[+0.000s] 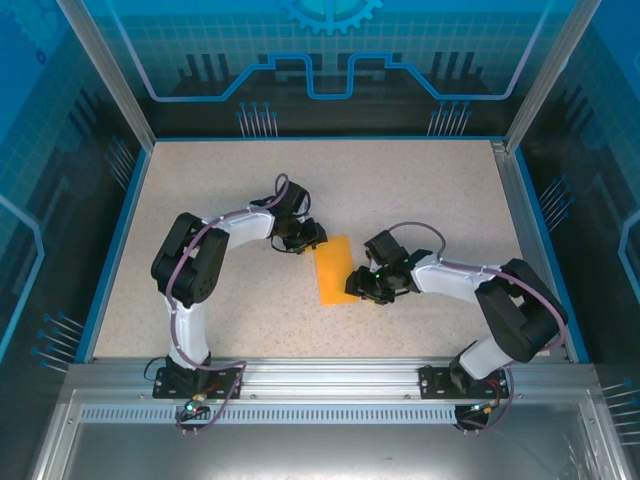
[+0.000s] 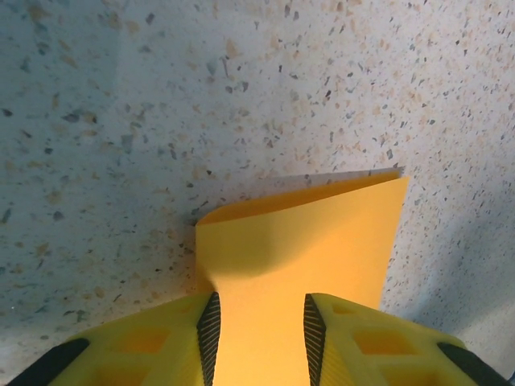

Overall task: Fold a paper plane with a square sheet of paper (pick it up from the middle)
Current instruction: Third fold the triangle at the center of the table.

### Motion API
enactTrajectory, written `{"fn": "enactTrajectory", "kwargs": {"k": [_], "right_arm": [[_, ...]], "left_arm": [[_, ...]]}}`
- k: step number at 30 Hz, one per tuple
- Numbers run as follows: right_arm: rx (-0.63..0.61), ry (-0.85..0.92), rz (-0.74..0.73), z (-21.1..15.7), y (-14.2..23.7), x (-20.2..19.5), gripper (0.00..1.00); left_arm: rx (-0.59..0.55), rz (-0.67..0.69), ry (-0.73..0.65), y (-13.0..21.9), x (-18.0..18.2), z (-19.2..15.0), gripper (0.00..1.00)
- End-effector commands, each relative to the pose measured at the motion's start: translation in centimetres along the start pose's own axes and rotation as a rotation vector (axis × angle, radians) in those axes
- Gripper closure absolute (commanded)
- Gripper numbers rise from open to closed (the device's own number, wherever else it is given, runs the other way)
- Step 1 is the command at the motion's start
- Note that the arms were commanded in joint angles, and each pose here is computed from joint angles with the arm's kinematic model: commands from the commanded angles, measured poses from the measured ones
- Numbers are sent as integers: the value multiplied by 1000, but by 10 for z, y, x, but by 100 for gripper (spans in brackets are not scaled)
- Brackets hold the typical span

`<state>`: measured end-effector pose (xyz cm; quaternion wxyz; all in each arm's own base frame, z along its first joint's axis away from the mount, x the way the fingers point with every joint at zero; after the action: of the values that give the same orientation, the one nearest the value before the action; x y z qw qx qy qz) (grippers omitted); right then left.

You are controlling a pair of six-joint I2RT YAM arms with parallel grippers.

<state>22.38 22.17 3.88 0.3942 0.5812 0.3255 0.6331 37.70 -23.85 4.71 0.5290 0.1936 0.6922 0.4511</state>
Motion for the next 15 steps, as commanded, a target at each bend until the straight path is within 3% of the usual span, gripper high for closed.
{"fn": "enactTrajectory", "kwargs": {"k": [1, 8, 15], "right_arm": [[22, 4, 3, -1, -2, 7, 52], [-13, 7, -38, 0, 8, 2, 51], [-26, -20, 18, 2, 6, 3, 50]], "left_arm": [[29, 0, -21, -2, 3, -4, 64], [-8, -105, -54, 30, -27, -7, 61], [66, -167, -60, 19, -40, -21, 60]]}}
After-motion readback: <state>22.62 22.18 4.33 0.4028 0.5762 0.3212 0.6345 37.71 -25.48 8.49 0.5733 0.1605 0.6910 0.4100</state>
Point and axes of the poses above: each hand's point on the last joint's axis, 136 mm out from that joint toward the fingers, its own y axis back along the fingers, its own x axis along the line the jaws close on, z = x × y, the point moved 2 cm from there along y, back along the fingers, and after that the axes turned 9 degrees about y, right-handed, at the moved point
